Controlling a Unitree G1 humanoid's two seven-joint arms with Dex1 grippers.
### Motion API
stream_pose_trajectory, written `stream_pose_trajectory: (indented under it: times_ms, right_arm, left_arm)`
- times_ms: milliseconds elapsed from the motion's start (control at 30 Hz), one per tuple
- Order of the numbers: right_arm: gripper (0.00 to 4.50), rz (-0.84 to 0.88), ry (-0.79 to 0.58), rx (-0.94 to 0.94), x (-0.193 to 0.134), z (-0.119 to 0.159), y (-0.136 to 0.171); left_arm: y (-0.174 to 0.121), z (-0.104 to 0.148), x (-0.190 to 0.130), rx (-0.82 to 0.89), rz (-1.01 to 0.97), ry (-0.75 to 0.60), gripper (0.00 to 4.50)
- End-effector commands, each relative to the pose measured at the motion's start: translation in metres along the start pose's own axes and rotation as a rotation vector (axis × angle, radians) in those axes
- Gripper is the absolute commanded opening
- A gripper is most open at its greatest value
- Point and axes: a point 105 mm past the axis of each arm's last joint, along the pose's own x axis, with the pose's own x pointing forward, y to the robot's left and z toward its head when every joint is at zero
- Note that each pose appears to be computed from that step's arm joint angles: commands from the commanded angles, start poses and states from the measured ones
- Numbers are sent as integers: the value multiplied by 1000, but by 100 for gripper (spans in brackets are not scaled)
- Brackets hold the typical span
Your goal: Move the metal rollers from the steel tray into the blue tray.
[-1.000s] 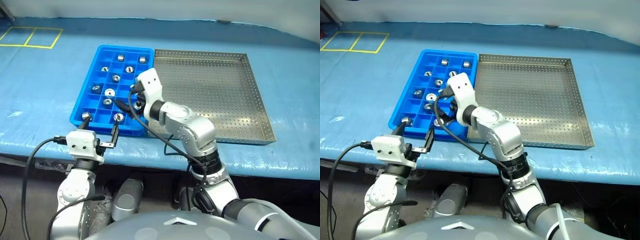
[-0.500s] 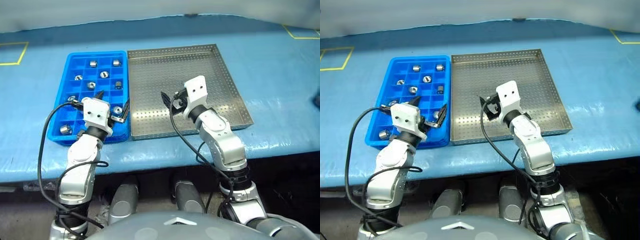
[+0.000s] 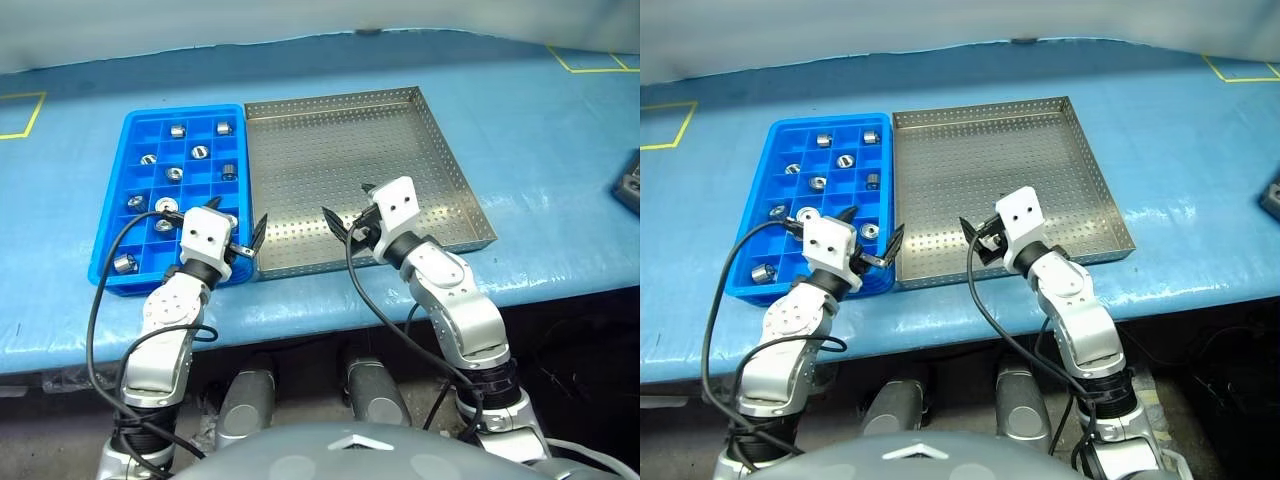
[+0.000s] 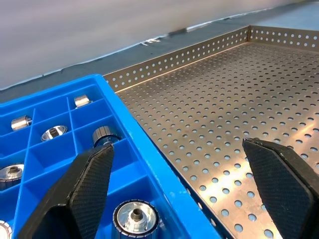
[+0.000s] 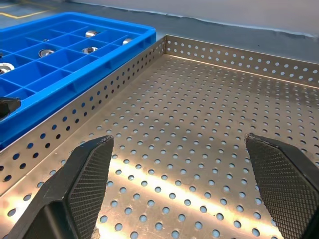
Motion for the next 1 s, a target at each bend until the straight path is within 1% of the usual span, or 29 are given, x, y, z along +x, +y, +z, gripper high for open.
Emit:
stream_pose_trajectory:
  times_ms: [33,400,667,1000]
  right_arm:
    - [445,18,-42,-16,-1,12,6]
    - [445,45,-40,-7,1,11,13]
    - [445,40,-50,7,4,13,16]
    - [445,44,-47,20,6,11,21]
  left_arm:
    - [4,10,-3,11,23,-34,450]
    - [2,9,-1,13,18,-28,450]
    - [-13,10,3,-3,-28,-31,450]
    - [-15,8,0,-4,-25,-22,450]
